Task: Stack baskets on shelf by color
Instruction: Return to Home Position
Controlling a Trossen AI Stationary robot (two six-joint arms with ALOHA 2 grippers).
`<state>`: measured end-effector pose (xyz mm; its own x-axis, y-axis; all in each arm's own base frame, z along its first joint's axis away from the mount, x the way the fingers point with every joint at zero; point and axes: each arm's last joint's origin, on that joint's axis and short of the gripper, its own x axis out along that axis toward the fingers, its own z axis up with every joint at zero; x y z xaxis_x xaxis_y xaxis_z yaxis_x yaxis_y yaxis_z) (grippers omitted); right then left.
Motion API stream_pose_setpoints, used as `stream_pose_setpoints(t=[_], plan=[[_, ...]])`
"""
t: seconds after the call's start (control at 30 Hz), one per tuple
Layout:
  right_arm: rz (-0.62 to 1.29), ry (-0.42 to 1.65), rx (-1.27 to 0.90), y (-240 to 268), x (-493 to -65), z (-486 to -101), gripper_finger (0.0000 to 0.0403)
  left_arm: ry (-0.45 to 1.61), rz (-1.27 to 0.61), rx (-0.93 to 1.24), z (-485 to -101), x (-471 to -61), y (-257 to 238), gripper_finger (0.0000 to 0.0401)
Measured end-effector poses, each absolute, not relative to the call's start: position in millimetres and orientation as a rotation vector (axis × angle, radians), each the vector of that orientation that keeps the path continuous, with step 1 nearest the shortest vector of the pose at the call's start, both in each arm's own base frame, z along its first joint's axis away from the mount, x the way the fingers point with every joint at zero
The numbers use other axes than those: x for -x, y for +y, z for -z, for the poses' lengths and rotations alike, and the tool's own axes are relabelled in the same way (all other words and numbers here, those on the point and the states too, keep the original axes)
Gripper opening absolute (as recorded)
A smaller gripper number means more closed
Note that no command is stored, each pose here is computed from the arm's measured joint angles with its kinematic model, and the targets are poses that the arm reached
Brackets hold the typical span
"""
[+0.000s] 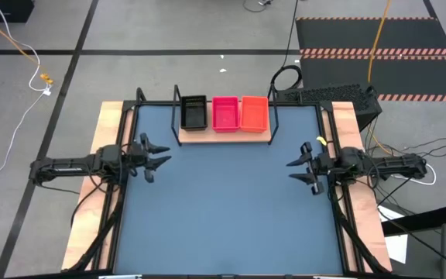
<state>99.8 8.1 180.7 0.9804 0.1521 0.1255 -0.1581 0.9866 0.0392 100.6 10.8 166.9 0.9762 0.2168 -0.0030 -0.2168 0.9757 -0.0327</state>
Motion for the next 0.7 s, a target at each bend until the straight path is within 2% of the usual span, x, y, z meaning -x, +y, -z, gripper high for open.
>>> stream_pose_setpoints(t=[0.17, 0.43, 0.7], plan=[[-0.118, -0.129, -0.022, 7.0, -99.9, -181.1, 0.0164, 0.017, -0.185, 0.009, -165.6, -100.6, 9.8, 0.0154], [0.061, -0.133, 0.027, 2.0, -100.0, -181.4, 0.0164, 0.037, -0.089, 0.033, -163.7, -101.2, 7.1, 0.0154], [0.082, -0.133, 0.027, 1.4, -99.9, -181.4, 0.0164, 0.036, -0.089, 0.032, -163.7, -101.2, 7.1, 0.0154]])
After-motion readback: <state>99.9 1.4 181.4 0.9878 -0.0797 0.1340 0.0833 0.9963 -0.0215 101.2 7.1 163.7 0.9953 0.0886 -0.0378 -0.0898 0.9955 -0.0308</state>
